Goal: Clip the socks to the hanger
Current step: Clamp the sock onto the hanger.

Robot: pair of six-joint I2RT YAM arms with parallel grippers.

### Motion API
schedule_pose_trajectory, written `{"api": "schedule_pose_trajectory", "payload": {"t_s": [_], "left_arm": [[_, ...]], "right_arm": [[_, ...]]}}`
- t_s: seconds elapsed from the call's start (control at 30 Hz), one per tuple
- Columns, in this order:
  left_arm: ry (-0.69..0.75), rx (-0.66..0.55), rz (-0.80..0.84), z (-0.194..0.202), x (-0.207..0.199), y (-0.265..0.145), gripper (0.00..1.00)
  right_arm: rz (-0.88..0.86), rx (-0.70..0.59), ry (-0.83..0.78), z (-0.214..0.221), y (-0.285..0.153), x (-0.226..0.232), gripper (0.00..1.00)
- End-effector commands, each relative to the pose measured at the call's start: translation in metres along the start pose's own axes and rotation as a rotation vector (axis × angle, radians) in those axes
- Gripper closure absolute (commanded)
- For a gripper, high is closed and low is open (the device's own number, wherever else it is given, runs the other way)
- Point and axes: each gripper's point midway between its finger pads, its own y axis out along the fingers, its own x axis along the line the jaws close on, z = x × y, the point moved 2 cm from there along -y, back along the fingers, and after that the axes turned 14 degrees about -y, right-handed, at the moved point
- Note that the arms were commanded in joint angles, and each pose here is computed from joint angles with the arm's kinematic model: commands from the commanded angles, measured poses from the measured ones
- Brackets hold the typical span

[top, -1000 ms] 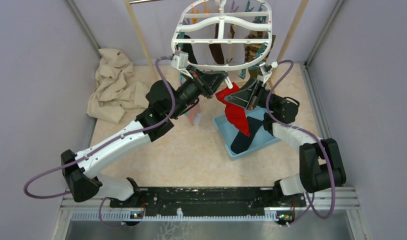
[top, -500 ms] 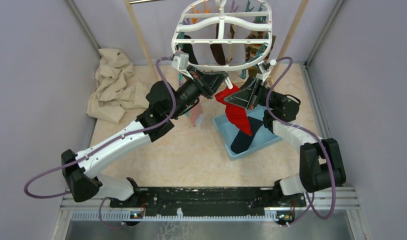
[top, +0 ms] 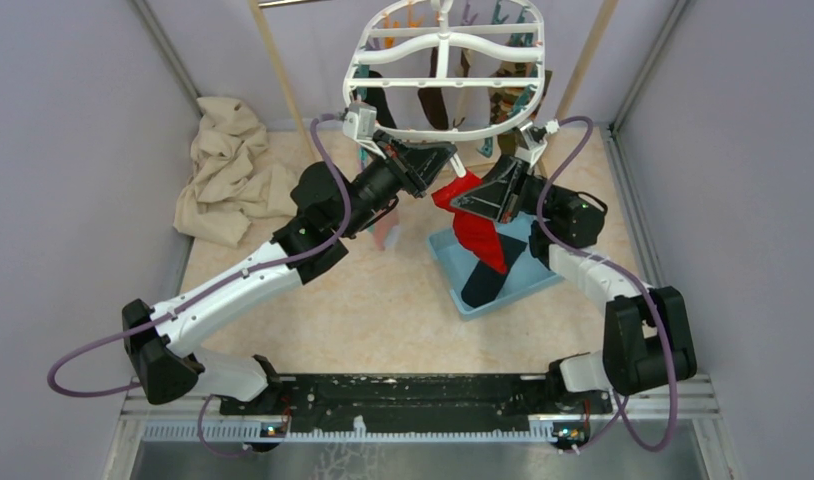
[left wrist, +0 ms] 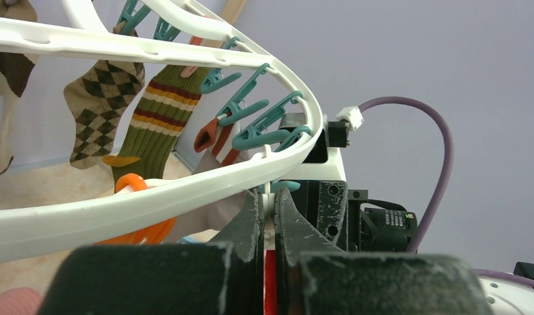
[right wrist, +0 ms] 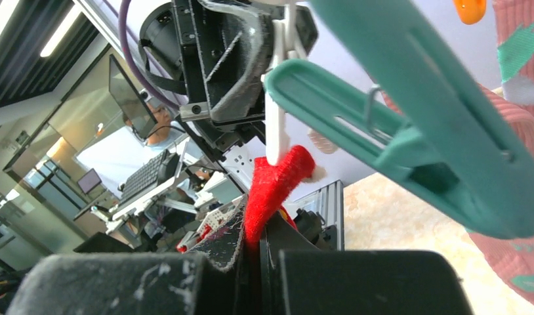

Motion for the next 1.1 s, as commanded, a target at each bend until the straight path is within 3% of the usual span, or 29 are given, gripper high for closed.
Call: {"api": "schedule_pose_trajectory", "payload": {"t_s": [0.0,1.07], "left_arm": [[-0.001,0.007,0.059,-0.004,-0.015,-0.007,1.0],[-0.003,0.024,0.065,-0.001,-0.015,-0.006,1.0]], "right_arm": [[-0.096,-0.028,-0.214,-0.012,0.0,0.034,1.0],[-0.104,-0.046,-0.226,-0.037,0.015,0.004,1.0]]}}
